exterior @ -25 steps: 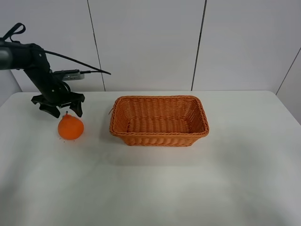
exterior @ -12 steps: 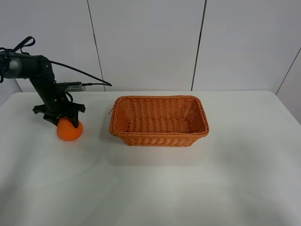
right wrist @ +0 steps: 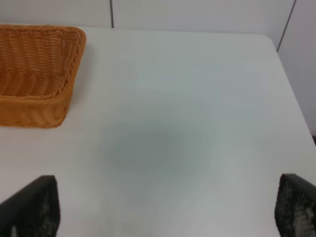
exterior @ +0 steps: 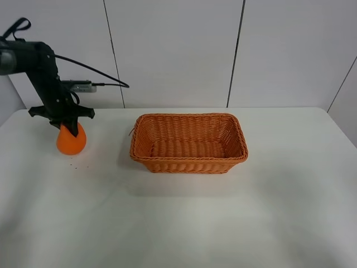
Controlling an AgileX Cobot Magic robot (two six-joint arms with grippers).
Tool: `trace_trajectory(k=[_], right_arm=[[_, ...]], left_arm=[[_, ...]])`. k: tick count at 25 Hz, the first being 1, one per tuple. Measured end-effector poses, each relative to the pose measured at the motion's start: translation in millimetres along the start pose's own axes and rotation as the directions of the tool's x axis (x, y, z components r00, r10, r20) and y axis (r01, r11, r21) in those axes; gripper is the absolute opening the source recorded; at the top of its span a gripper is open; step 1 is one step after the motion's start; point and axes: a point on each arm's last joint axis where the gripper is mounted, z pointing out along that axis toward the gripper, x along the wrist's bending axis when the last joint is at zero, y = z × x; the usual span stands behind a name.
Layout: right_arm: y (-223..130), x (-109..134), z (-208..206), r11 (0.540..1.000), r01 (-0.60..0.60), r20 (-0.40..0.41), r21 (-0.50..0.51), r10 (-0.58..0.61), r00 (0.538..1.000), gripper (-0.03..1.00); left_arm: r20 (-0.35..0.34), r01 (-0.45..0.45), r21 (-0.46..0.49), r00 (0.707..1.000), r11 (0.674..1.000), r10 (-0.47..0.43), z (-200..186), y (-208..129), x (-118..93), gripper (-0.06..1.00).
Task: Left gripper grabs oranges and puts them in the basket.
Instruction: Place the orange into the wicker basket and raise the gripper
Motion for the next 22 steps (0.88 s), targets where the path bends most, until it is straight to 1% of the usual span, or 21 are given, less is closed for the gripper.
trace_trajectory(k=[4,6,10,13,14,17,20,22], right_arm=[[0,0,0,1.0,0.0,0.0,0.0,0.0,1.0,0.69],[0,0,0,1.0,0.0,0.0,0.0,0.0,1.0,0.69],[0,0,0,1.0,0.0,0.0,0.0,0.0,1.0,0.69],[0,0,0,1.0,0.0,0.0,0.0,0.0,1.0,0.69],[0,0,0,1.0,0.0,0.0,0.0,0.0,1.0,0.69],[0,0,0,1.0,0.0,0.0,0.0,0.0,1.0,0.69],[0,0,0,1.0,0.0,0.0,0.0,0.0,1.0,0.69],[0,0,0,1.0,0.0,0.0,0.0,0.0,1.0,0.69]], left_arm=[[-0.005,0.018,-0.104,1.0,0.994,-0.019,-57,7,4,0.23],[-0.004,0.03,-0.141,1.0,0.99,-0.031,-79,8,5,0.23],[-0.002,0.04,-0.156,0.999,0.987,-0.04,-98,8,3,0.23],[0.001,0.016,-0.183,1.0,0.983,-0.016,-107,11,-12,0.23],[0.003,-0.006,-0.194,1.0,0.981,0.006,-110,12,-23,0.23],[0.013,-0.088,-0.235,0.995,0.968,0.094,-122,13,-63,0.23],[0.025,-0.186,-0.268,0.979,0.945,0.2,-129,12,-113,0.23],[0.033,-0.239,-0.276,0.966,0.931,0.258,-127,10,-143,0.23]])
